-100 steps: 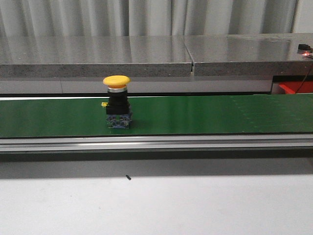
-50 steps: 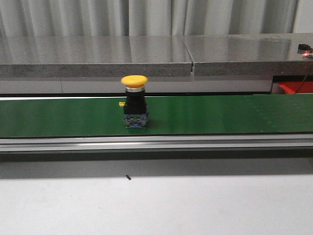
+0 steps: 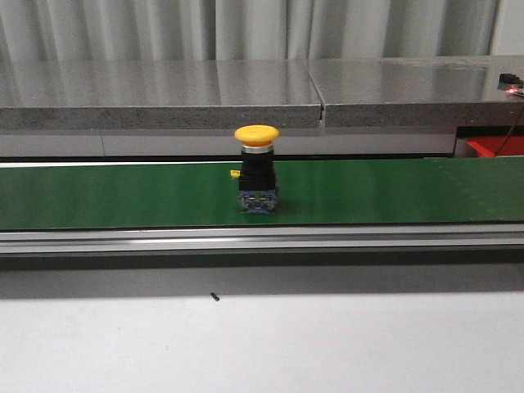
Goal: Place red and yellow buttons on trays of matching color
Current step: 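Lower the yellow button onto the yellow tray and open the right gripper, then move the right gripper back to the second yellow button at the belt end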
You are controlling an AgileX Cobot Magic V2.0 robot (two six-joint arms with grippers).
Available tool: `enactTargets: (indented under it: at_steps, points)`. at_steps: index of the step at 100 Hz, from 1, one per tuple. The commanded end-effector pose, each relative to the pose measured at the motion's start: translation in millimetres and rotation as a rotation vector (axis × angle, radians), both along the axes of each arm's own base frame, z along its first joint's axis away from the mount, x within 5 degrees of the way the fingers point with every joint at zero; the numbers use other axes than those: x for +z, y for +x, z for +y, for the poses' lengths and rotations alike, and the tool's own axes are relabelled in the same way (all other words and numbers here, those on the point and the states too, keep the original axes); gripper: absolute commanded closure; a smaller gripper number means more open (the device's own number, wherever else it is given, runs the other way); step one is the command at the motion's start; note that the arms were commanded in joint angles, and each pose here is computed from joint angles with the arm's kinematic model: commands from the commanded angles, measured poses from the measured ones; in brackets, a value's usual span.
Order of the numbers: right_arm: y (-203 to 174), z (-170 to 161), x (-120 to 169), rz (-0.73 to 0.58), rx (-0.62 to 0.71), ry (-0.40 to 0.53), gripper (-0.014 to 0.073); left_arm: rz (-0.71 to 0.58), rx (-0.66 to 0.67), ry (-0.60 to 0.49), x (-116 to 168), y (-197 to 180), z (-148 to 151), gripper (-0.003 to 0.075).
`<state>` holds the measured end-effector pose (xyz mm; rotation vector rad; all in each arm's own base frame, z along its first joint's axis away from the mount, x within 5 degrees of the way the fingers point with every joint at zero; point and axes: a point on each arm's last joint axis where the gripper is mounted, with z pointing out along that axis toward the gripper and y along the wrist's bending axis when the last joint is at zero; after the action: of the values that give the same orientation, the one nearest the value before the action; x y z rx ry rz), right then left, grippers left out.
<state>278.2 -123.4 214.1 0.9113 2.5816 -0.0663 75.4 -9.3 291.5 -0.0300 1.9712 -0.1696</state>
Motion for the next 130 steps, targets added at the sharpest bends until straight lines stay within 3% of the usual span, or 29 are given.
enactTargets:
  at_steps: [1,26,31,43,50,71,95,130]
  points:
    - [2,-3,10,-0.07,0.001,-0.033,0.044,-0.088,0.011,-0.023,14,2,0,0.0741]
    - [3,-3,3,-0.065,0.003,-0.031,0.0416,-0.088,0.011,-0.023,14,2,0,0.0741]
    - [3,-3,3,-0.063,0.012,-0.034,0.0356,-0.088,0.011,-0.023,14,2,0,0.0741]
    - [3,-3,3,-0.068,0.012,-0.037,0.0106,-0.088,0.011,-0.023,14,2,0,0.0741]
    - [4,-4,3,-0.073,0.012,-0.039,0.0034,-0.088,0.011,-0.023,14,2,0,0.0741]
    - [2,-3,12,-0.105,0.012,-0.053,0.0027,-0.088,0.011,-0.023,14,2,0,0.0741]
    - [-12,4,45,-0.172,0.04,-0.121,0.0027,-0.088,0.011,-0.023,14,2,0,0.0741]
    - [-22,61,78,-0.156,0.365,-0.183,0.0027,-0.088,0.011,-0.023,14,2,0,0.0741]
